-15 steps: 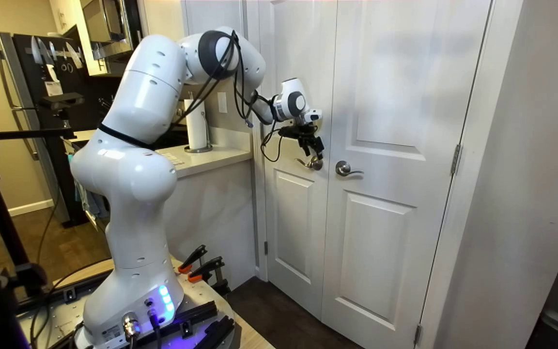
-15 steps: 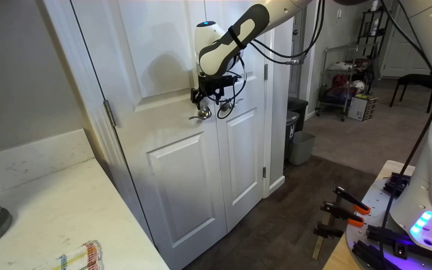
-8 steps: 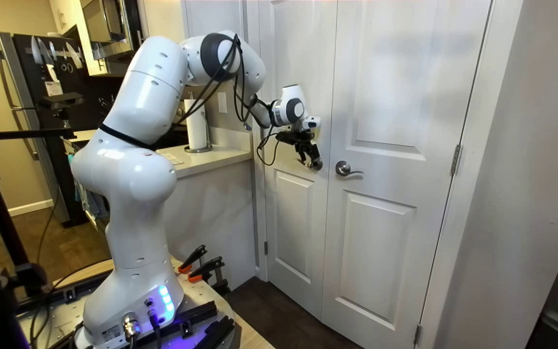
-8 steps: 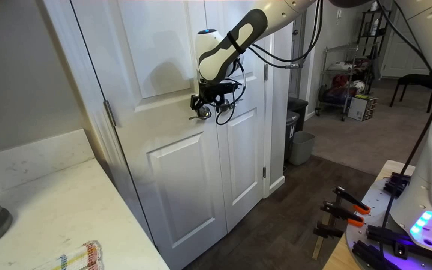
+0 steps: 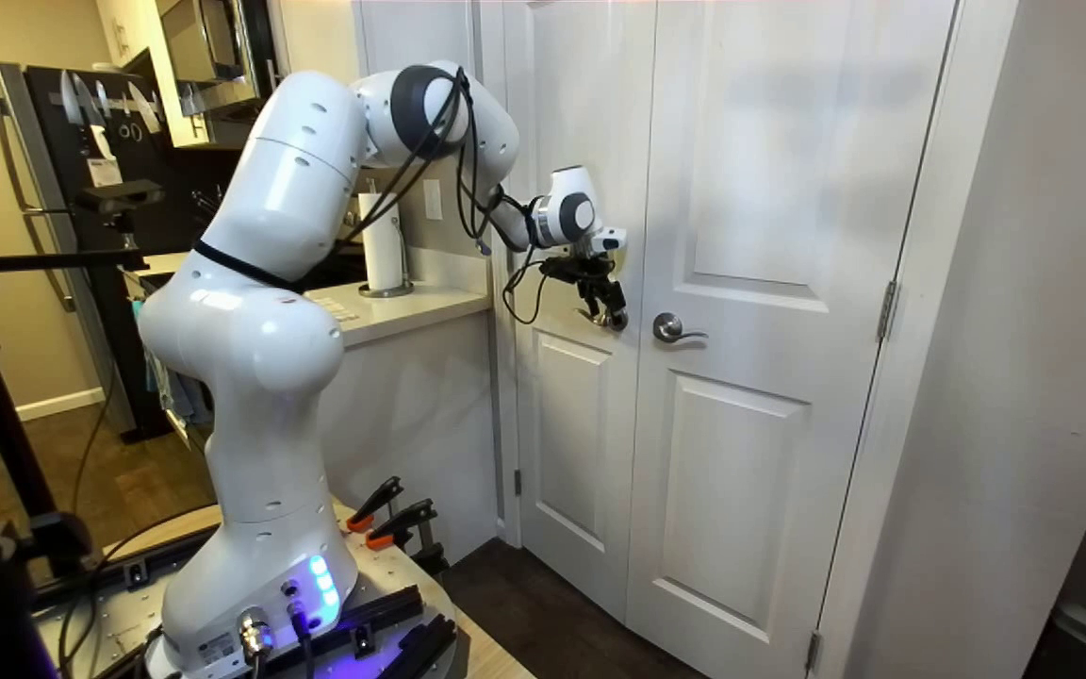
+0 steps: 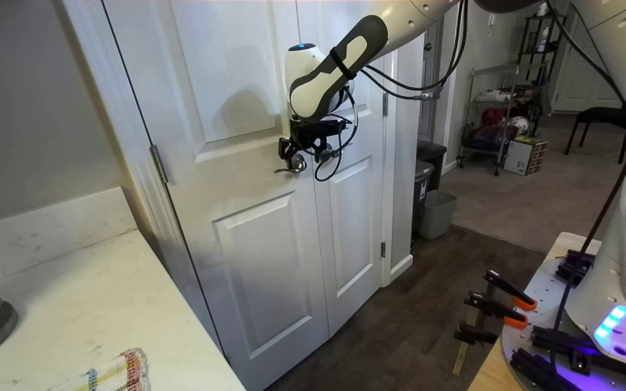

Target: Open the left door

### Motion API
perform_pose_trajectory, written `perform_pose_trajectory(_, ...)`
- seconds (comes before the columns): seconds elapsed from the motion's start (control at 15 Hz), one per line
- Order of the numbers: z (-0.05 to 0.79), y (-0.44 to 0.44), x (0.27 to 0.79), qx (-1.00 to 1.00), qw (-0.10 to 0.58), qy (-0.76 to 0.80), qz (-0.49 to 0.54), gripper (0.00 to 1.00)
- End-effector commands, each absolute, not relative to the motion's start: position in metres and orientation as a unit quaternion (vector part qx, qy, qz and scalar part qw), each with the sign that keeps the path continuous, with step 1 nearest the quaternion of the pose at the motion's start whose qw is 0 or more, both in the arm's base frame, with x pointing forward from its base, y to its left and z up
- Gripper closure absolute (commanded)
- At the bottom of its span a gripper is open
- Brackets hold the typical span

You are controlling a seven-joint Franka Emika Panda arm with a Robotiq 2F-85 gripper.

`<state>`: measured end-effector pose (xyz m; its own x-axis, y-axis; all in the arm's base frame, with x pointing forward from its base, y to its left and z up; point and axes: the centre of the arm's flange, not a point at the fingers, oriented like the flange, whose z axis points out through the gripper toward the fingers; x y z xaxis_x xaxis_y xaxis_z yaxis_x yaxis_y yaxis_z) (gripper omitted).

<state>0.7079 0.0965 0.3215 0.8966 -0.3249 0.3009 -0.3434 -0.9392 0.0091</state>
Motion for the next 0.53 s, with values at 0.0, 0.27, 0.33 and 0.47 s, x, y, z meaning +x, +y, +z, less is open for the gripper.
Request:
perform_pose_trajectory(0.0,0.317,0.093,0.700,0.975,0.034,-0.165,0.148,0.00)
perform_pose_trajectory(0.27,0.320,0.092,0.691,0.975,0.035,-0.168,0.138,0.00)
perform_pose_trajectory(0.33,0.319,0.093,0.688,0.976,0.033,-0.168,0.135,0.00)
perform_pose_trajectory(0.47,0.319,0.096,0.682,0.977,0.029,-0.168,0.129,0.00)
